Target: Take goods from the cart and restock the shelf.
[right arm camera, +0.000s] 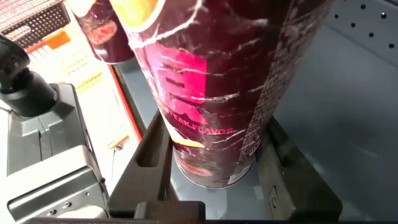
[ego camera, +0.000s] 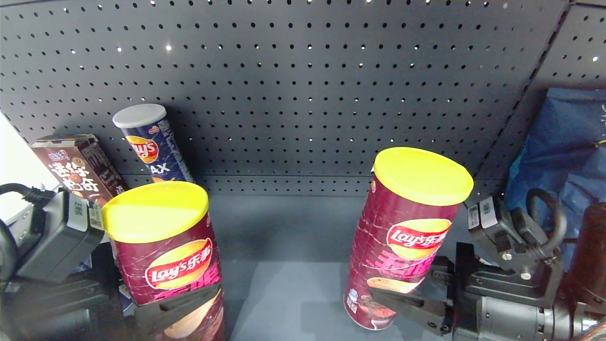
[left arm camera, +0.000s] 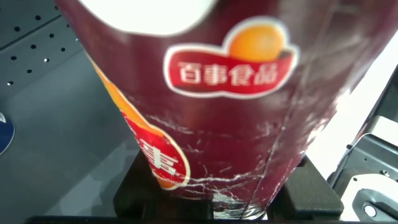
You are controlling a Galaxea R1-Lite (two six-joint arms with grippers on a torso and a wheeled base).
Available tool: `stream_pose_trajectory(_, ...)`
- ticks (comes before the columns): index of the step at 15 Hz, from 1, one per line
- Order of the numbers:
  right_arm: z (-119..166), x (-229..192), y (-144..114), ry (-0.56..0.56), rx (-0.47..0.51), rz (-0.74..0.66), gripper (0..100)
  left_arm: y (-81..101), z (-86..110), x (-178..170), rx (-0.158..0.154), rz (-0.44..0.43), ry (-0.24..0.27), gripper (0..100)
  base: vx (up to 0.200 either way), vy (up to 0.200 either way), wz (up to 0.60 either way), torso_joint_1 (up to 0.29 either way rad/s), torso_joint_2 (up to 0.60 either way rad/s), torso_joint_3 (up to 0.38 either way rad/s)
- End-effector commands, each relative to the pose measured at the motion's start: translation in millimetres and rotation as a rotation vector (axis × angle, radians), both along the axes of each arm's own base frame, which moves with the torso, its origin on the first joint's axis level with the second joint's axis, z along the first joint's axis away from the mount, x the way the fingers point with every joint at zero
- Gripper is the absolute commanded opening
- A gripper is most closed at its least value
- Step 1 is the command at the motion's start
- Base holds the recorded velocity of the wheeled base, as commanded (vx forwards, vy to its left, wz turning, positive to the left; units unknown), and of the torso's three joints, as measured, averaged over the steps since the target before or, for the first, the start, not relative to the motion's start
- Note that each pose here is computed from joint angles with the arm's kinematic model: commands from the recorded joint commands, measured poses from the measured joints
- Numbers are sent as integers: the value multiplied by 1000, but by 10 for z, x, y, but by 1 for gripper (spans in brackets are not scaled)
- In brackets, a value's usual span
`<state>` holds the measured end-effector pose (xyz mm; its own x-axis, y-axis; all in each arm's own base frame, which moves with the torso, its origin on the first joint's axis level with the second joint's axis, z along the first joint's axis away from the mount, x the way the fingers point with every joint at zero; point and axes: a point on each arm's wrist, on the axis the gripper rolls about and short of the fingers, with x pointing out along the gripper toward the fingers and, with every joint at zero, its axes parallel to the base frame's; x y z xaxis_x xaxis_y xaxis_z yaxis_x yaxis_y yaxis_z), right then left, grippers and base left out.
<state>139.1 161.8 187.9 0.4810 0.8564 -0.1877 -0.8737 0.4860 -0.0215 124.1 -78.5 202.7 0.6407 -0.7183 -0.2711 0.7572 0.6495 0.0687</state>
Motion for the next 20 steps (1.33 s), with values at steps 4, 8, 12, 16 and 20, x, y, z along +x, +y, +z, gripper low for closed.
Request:
stream_pose_trajectory(4,-82,-46,-42,7,-17,5,0,6,6,8,-2,6,-3,0,0,0,0,0,0,0)
stream_pose_trajectory(8,-154,-74,-72,10,-20,8,0,9,12,11,-3,9,-6,0,0,0,0,0,0,0)
stream_pose_trajectory(12,-180,-81,-80,12,-24,9,0,8,16,12,-4,9,-7,0,0,0,0,0,0,0)
stream_pose_trajectory(16,-215,-74,-76,23,-35,9,0,4,36,19,-7,9,-12,0,0,0,0,0,0,0)
stream_pose_trajectory(20,-249,-69,-71,33,-46,10,0,4,36,19,-7,8,-12,0,0,0,0,0,0,0)
